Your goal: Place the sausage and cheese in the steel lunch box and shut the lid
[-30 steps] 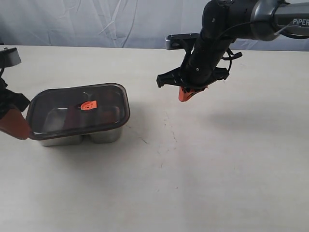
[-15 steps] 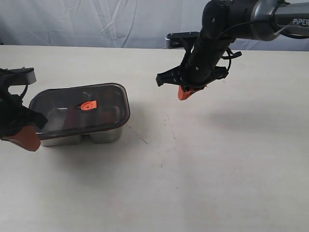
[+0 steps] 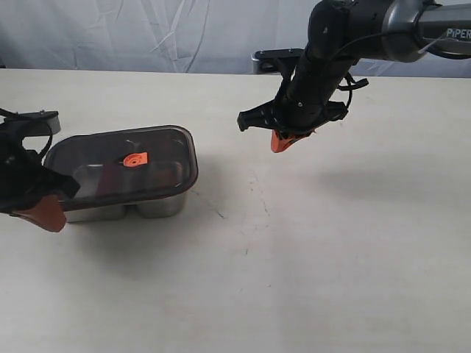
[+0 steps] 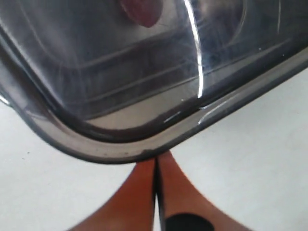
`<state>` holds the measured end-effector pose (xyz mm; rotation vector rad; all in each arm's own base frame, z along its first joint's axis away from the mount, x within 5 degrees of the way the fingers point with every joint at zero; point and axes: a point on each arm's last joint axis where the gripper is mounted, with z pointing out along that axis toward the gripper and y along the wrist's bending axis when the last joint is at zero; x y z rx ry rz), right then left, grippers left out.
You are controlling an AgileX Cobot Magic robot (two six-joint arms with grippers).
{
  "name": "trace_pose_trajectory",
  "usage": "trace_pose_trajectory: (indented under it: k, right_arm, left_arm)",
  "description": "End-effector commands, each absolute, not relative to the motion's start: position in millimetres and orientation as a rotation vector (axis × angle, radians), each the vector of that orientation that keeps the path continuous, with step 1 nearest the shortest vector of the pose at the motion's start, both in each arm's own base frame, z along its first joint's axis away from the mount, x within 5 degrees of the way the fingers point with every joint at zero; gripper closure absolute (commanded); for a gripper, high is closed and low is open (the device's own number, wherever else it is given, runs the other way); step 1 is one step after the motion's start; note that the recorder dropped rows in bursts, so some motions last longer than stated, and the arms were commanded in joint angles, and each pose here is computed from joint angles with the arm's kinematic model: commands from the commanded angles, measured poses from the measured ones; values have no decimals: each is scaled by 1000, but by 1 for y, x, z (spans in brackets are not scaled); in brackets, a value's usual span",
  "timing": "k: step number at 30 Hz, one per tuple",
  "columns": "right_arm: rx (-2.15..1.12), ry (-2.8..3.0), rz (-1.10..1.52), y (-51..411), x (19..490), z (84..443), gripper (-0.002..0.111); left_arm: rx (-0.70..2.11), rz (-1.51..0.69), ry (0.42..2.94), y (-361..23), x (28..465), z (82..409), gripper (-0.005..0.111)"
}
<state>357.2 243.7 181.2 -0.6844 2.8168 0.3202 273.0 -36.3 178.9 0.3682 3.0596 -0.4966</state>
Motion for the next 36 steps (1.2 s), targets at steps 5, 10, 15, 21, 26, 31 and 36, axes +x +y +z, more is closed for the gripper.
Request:
trace_pose_trajectory:
  k: [5, 10, 15, 21, 26, 31, 36]
  right_arm:
    - [-693, 2827, 492, 255, 355, 174, 109]
    - [-699, 2837, 614, 264, 352, 167, 109]
    - [-716, 2786, 615, 279, 349, 160, 109]
    - [-720, 2698, 610, 300, 345, 150, 109]
    - [-724, 2700, 616, 305, 341, 150, 109]
    - [-754, 2668, 630, 314, 342, 163, 109]
    - [-768, 2664, 530, 319, 344, 169, 109]
  left_arm:
    - [332, -446, 3022, -36, 278, 178, 107]
    - [349, -429, 3042, -34, 276, 177, 107]
    - [331, -375, 3083, -30, 274, 176, 107]
    - [349, -346, 3058, -29, 272, 193, 107]
    - [360, -258, 3026, -24, 267, 211, 107]
    - [287, -104, 3008, -12, 267, 218, 107]
    - [271, -101, 3001, -10, 268, 218, 107]
